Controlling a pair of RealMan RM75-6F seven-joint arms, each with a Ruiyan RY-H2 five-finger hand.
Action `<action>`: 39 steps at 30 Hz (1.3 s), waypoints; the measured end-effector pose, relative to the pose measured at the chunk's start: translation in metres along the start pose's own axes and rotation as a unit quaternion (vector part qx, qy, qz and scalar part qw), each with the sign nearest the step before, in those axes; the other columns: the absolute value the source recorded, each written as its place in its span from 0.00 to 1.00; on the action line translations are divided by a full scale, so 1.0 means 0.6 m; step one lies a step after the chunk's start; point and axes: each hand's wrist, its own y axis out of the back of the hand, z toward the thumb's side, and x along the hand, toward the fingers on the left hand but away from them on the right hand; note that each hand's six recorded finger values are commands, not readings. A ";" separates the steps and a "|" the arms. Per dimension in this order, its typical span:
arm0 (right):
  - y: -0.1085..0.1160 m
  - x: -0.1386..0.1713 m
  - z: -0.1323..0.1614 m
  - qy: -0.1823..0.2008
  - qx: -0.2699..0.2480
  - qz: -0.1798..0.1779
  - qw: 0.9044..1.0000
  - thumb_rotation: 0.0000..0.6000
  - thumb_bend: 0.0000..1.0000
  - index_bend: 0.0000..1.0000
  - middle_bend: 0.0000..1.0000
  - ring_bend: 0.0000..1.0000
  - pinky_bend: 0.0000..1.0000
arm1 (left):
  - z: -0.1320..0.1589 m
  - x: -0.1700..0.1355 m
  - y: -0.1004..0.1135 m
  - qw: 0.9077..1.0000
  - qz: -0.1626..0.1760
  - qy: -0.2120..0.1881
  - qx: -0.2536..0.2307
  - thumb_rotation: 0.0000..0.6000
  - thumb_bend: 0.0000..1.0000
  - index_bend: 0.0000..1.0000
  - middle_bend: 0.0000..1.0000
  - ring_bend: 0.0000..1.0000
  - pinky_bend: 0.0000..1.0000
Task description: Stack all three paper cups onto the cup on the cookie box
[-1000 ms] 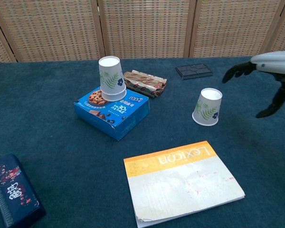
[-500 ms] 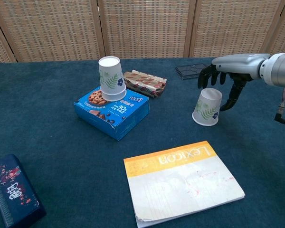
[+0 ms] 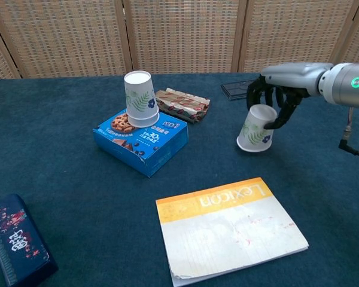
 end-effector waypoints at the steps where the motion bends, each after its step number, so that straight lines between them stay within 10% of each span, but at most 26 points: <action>1: 0.012 0.001 0.007 0.006 -0.003 -0.007 1.000 1.00 0.44 0.47 0.50 0.46 0.49 | 0.000 0.001 -0.001 1.000 -0.002 0.000 -0.001 1.00 0.00 0.00 0.00 0.00 0.00; 9: 0.182 -0.004 0.081 0.049 -0.033 -0.089 0.994 1.00 0.45 0.48 0.50 0.47 0.49 | -0.007 0.010 0.004 1.000 -0.007 0.005 -0.011 1.00 0.00 0.00 0.00 0.00 0.00; 18: 0.267 -0.053 0.164 0.063 -0.045 -0.081 0.994 1.00 0.46 0.48 0.50 0.47 0.49 | -0.013 0.015 0.008 1.000 -0.008 0.010 -0.018 1.00 0.00 0.00 0.00 0.00 0.00; 39: 0.241 -0.129 0.289 0.051 -0.021 -0.039 0.998 1.00 0.49 0.48 0.50 0.47 0.49 | -0.017 0.019 0.011 1.000 -0.012 0.010 -0.024 1.00 0.00 0.00 0.00 0.00 0.00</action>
